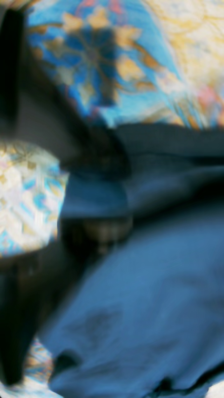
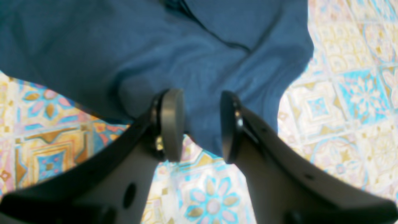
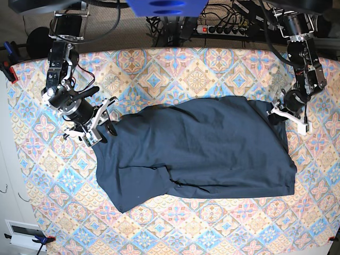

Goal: Layout the t-shirt on the table in an organized manner, then fold the t-shirt properly
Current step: 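Grasp the shirt's edge with both grippers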

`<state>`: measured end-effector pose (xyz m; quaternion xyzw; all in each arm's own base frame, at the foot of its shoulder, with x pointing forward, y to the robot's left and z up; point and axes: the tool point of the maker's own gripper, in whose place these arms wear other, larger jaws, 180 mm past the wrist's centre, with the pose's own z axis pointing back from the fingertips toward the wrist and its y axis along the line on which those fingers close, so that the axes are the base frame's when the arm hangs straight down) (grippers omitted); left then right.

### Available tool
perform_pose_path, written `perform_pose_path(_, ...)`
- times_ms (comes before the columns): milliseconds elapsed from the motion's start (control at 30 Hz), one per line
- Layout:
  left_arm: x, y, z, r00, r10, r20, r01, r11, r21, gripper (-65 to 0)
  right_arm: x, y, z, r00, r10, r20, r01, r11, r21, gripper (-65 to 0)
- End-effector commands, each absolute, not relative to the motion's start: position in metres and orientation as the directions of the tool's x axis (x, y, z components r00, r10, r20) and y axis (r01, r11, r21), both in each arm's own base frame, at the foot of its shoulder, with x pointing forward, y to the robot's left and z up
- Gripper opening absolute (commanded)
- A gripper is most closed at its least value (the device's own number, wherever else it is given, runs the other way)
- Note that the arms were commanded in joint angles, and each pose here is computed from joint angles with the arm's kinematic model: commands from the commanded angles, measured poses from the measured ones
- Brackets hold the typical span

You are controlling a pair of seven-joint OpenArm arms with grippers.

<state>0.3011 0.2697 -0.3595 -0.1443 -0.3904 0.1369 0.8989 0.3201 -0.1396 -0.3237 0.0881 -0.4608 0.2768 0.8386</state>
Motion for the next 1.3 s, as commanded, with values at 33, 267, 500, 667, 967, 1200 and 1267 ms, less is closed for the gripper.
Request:
perform_pose_path(33,0.316,0.26,-0.312,0.57,0.287,0.77,-0.023,0.942,-0.335,-65.0,0.322,-0.142,-0.316,0.399,0.379,0.835,-0.542,0.832,-0.119,-45.8)
perform_pose_path(267,0.307,0.251,-0.197,0.327,0.289,0.9,0.148,0.925,-0.351,-65.0,0.306,-0.148,-0.331,0.444,0.378,0.813,-0.537,0.838,-0.096,-45.7)
perform_pose_path(500,0.301,0.308,-0.234,0.457,0.327,0.827,-0.046,0.937,-0.346,-65.0,0.303,-0.156,-0.333,0.453,0.393,0.8,-0.537,0.837,-0.107,-45.7)
perform_pose_path(667,0.288,0.349,-0.3,0.546,0.408,0.732,-0.248,0.913,-0.324,-45.2,0.302,-0.153,-0.333,0.449,0.396,0.801,-0.544,0.833,-0.107,-45.7)
perform_pose_path(967,0.298,0.313,-0.36,0.637,0.399,0.66,-0.204,0.913,-0.354,-28.7,0.303,-0.153,-0.333,0.448,0.396,0.801,-0.543,0.833,-0.108,-45.7)
perform_pose_path(1200,0.302,0.286,-0.392,0.68,0.391,0.62,-0.177,0.908,-0.379,-34.4,0.303,-0.155,-0.332,0.449,0.394,0.802,-0.537,0.836,-0.11,-45.7)
perform_pose_path(1267,0.302,0.278,-0.394,0.693,0.378,0.614,-0.159,0.911,-0.381,-41.5,0.303,-0.155,-0.332,0.449,0.394,0.802,-0.537,0.836,-0.11,-45.7)
